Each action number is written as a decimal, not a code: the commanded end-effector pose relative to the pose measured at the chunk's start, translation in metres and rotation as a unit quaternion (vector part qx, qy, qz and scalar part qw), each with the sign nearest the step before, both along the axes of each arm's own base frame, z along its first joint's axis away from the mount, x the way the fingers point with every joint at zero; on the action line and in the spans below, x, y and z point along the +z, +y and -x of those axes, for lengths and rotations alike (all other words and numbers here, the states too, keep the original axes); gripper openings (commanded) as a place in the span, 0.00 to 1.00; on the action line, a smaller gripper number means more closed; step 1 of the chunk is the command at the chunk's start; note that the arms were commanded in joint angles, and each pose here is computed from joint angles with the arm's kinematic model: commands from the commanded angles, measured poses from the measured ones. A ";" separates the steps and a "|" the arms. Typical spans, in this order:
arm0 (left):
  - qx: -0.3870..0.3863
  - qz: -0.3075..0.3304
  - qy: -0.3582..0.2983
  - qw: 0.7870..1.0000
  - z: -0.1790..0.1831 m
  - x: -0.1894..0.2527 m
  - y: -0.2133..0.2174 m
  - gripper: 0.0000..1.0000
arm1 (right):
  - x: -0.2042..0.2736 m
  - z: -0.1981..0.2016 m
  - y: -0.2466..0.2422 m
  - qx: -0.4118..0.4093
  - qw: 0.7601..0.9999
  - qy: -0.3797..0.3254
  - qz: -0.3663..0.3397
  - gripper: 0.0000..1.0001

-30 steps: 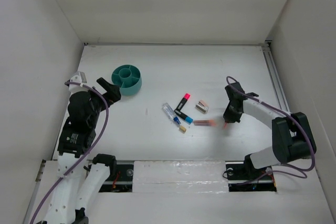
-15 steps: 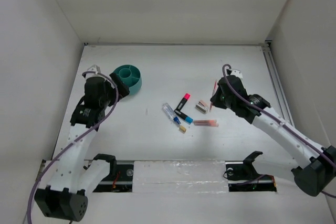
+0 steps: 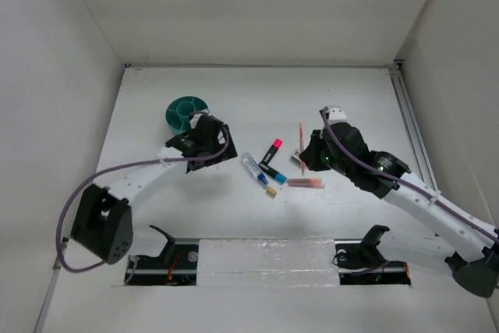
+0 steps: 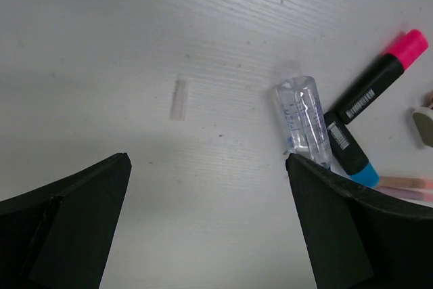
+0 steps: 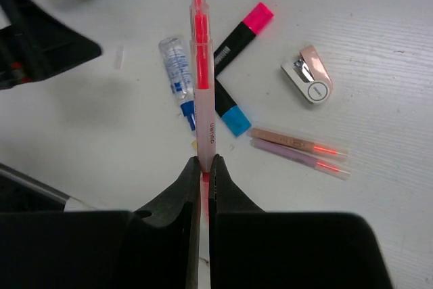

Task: Sort the stationery into containers
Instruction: Close the pen cap on the pen.

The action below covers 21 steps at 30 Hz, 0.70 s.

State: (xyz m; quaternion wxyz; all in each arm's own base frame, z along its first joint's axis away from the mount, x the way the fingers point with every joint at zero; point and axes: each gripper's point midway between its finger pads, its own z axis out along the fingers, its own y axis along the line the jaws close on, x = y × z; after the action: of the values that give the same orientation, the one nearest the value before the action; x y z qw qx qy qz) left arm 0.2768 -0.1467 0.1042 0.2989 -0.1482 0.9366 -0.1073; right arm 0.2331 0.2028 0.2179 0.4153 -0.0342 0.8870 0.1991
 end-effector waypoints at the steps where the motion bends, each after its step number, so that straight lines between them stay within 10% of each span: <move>1: 0.027 -0.034 -0.013 0.999 -0.022 -0.006 -0.014 1.00 | 0.027 0.006 0.008 0.041 0.998 -0.047 -0.029 0.00; 21: 0.020 -0.090 0.020 0.996 -0.034 -0.065 -0.013 0.68 | 0.046 0.046 -0.005 0.083 0.991 -0.069 -0.078 0.00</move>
State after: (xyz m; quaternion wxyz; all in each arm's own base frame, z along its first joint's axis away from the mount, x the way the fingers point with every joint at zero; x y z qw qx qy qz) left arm 0.3044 -0.1688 0.0350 0.2795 -0.1294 0.9510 -0.0260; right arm 0.1881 0.1933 0.2687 0.4612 -0.0765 0.8329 0.2961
